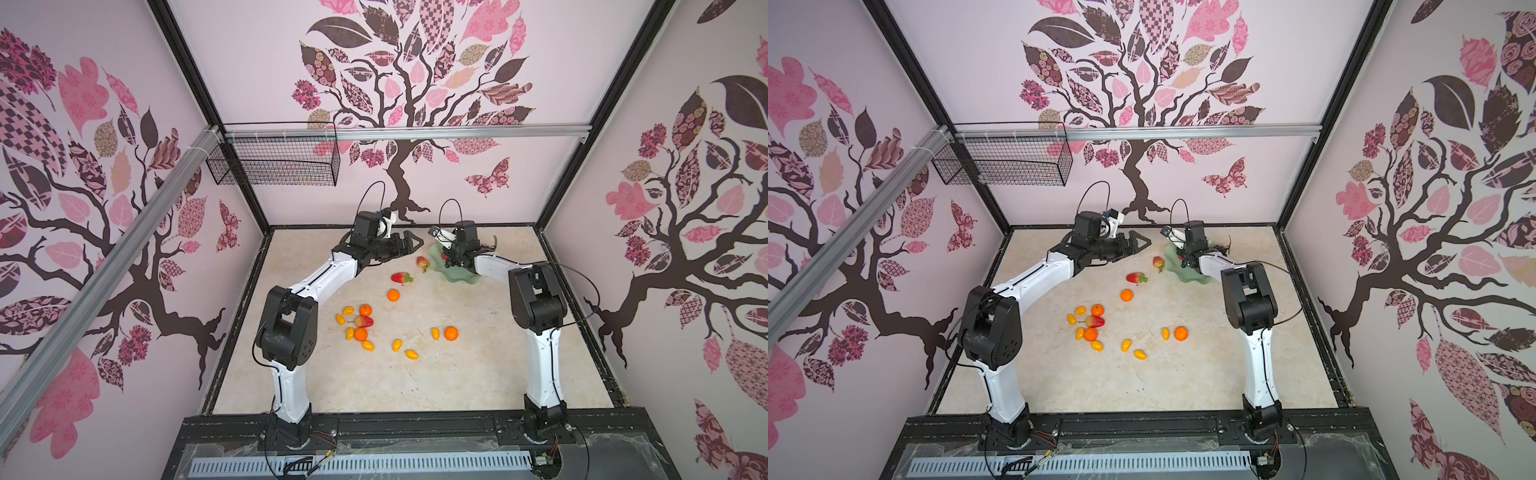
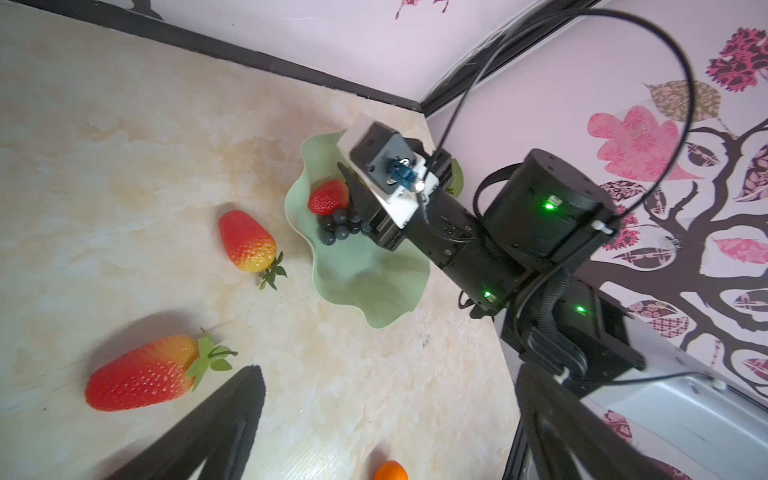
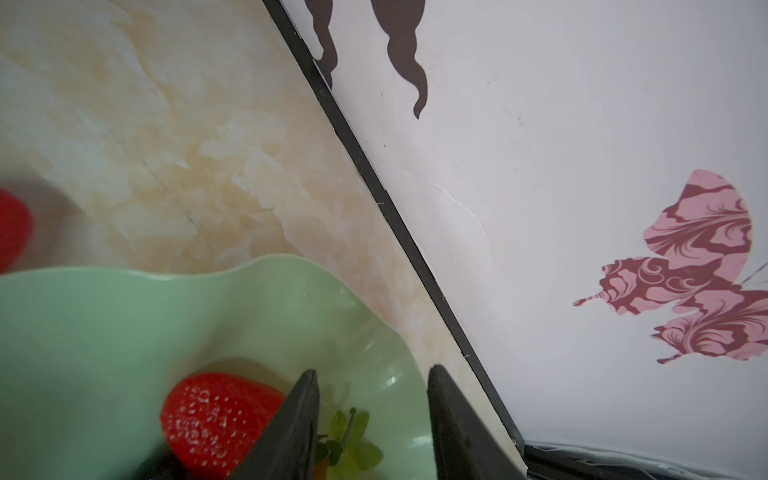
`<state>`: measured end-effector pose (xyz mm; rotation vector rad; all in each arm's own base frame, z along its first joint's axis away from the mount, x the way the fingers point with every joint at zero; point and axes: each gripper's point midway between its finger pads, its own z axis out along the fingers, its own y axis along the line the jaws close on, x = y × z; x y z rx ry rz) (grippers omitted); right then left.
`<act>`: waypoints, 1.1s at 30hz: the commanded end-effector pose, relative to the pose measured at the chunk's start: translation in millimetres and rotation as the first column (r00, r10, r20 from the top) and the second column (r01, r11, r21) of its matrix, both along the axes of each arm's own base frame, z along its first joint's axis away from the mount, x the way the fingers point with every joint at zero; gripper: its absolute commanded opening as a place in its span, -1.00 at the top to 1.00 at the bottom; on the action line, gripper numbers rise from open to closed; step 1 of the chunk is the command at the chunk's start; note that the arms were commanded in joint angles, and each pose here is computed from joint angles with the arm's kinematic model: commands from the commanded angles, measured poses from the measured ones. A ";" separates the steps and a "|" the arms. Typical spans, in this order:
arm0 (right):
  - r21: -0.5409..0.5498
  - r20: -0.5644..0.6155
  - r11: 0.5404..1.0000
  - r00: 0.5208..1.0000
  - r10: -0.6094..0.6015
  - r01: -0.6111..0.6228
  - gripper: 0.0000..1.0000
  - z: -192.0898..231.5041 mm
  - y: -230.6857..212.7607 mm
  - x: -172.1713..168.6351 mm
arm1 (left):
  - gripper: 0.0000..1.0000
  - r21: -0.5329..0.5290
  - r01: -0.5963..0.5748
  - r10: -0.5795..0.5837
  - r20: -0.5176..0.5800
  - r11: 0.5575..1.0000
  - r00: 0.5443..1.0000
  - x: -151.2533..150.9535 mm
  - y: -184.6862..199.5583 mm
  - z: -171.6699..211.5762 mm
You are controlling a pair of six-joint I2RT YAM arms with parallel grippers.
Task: Place and organize the fake fruits in the fruit bowl
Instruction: 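Move the right gripper down to the red-yellow strawberry beside the bowl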
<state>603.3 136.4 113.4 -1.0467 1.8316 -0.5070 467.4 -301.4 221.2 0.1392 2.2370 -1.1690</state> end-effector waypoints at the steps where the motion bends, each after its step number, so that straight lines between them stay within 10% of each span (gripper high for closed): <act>1: 0.225 0.104 0.974 0.994 -0.039 0.015 0.16 81.0 6.6 -12.1 | -0.97 0.080 -0.037 0.033 0.050 0.996 0.998 1.3 13.4 8.0; 9: 0.502 0.001 0.862 0.996 -0.085 0.073 0.35 106.4 43.5 -70.1 | -0.97 0.251 -0.177 0.155 0.107 0.952 0.982 1.4 49.2 8.2; 19: 0.674 -0.281 0.737 0.903 0.325 -0.056 0.35 79.0 124.4 -155.9 | -0.97 0.286 -0.177 0.178 0.025 0.942 0.984 -41.6 81.5 -15.1; 33: 0.548 -0.554 0.837 0.745 0.372 -0.010 0.27 -4.5 157.5 -149.5 | -0.97 0.182 -0.192 0.203 -0.043 0.964 0.978 -33.9 113.9 -31.8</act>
